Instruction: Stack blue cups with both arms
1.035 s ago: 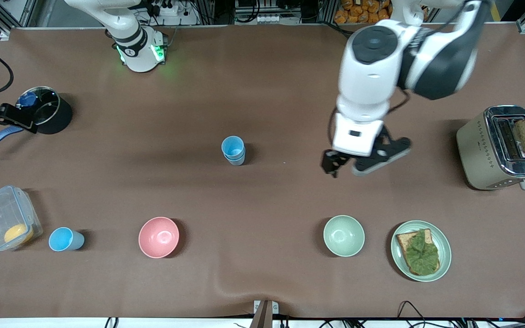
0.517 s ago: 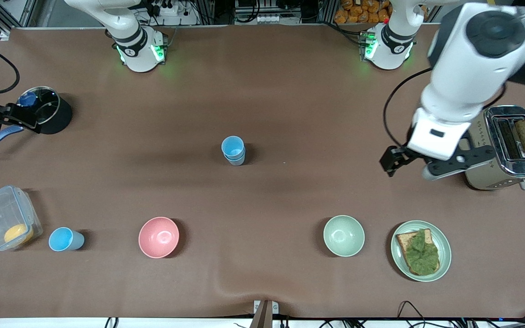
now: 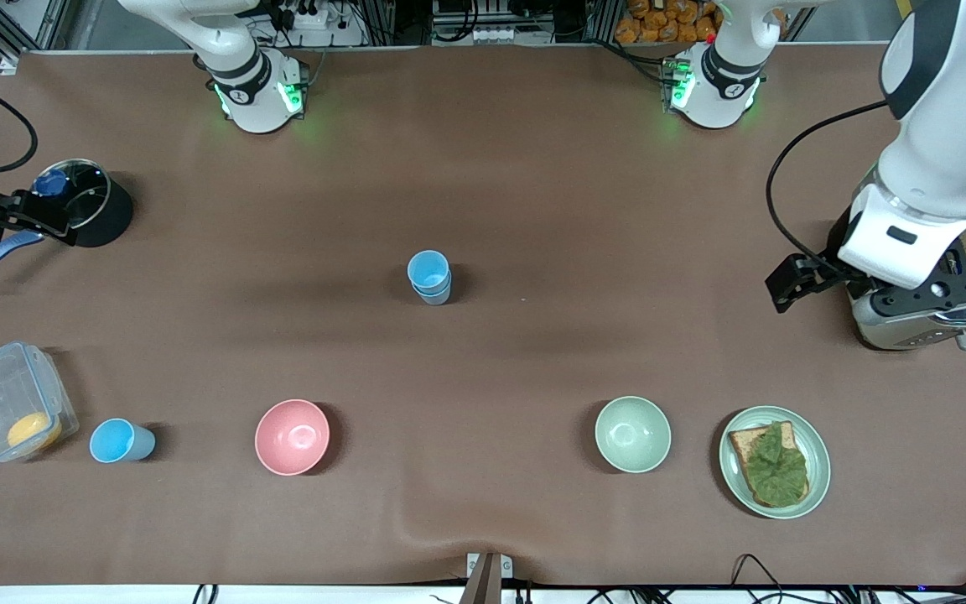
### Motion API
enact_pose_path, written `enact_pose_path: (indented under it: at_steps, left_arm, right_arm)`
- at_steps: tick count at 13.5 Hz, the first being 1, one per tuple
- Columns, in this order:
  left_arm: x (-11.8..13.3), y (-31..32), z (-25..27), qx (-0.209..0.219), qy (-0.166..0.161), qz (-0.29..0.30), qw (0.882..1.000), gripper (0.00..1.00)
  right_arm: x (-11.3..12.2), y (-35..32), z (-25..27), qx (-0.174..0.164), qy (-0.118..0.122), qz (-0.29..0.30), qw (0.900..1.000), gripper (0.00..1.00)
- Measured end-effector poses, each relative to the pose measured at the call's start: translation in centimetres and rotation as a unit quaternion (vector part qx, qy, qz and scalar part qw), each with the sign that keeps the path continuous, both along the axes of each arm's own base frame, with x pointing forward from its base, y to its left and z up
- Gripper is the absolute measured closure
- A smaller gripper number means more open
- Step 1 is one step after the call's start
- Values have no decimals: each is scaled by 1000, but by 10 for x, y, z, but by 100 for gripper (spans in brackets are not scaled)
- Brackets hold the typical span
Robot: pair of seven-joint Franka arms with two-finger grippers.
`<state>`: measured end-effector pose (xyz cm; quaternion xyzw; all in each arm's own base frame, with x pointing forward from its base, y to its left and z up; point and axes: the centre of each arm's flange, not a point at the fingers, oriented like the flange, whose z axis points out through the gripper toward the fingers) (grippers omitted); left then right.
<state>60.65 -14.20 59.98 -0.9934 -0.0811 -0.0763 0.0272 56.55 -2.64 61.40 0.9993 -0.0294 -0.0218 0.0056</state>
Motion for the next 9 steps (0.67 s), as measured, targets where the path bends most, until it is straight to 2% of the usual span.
enact_pose_path:
  at_steps: [2, 5, 9]
  left_arm:
    - [-8, 5, 11, 4, 3, 4, 1000, 0]
    - [-18, 22, 31, -13, 4, -14, 1000, 0]
    - [-30, 56, 46, -18, 22, -37, 999, 0]
  right_arm:
    - [0, 0, 0, 0, 0, 0, 1000, 0]
    - [0, 2, 0, 0, 0, 2, 1000, 0]
    - [0, 3, 0, 0, 0, 3, 1000, 0]
